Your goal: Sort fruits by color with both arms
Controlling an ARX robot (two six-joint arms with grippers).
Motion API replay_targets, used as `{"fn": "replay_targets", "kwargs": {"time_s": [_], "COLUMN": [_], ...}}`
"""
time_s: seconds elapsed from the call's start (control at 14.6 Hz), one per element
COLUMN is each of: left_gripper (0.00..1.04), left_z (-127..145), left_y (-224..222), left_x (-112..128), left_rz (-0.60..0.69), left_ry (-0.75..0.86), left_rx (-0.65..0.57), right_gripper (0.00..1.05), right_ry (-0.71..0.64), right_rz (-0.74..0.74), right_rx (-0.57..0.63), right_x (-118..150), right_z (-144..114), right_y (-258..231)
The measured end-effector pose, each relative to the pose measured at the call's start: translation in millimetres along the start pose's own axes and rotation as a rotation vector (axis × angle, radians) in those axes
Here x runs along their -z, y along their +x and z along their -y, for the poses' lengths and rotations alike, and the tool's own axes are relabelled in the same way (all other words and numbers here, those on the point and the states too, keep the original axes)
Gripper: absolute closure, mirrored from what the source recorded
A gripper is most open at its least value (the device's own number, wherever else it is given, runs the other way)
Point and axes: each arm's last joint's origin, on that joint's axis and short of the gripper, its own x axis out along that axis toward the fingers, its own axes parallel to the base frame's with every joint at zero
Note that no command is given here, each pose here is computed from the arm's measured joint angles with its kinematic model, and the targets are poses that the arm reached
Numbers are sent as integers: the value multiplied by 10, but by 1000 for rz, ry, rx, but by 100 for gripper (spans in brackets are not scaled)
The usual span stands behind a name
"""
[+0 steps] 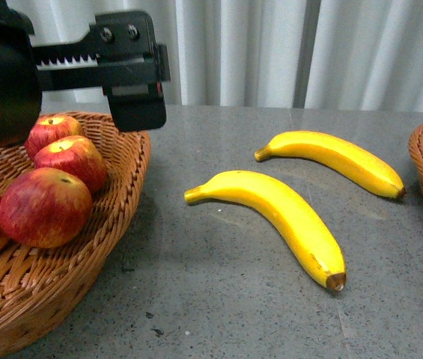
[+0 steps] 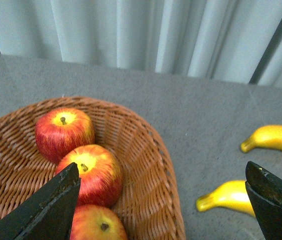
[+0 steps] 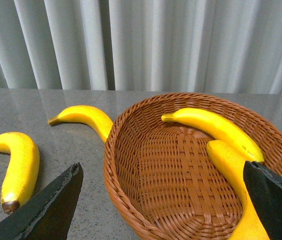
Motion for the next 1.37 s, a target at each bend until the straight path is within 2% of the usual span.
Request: {"fn": "replay_targets", "kwargs": {"time_s": [0.14, 0.27, 0.34, 0.41, 0.48, 0.76, 0.82, 1.1, 1.37], "left_gripper": [7, 7, 12, 24, 39, 93, 104, 103, 103], "left_z": [-41, -240, -409, -627, -858, -1110, -1146, -1337, -1348], "left_y": [-156, -335, -408, -516, -646, -829, -864, -982, -1086], "left_x": [-181, -294, -306, -223, -28, 295, 336, 516, 629], "left_rz": [100, 169, 201, 205, 202, 203, 208, 202, 223], "left_ry": [-14, 0, 9, 38, 56, 65, 63, 65, 67], "left_rx": [3, -56, -60, -15, -8, 22, 22, 19, 28], "right_gripper": [7, 7, 7, 7, 7, 7, 7, 7, 7], "right_ry": [0, 0, 0, 0, 0, 0, 0, 0, 0], "right_rz": [0, 0, 0, 0, 0, 0, 0, 0, 0], "right_rx": [0, 0, 0, 0, 0, 0, 0, 0, 0], "right_x": [0, 0, 0, 0, 0, 0, 0, 0, 0], "right_z": [0, 0, 0, 0, 0, 0, 0, 0, 0], "right_y": [0, 0, 0, 0, 0, 0, 0, 0, 0]}}
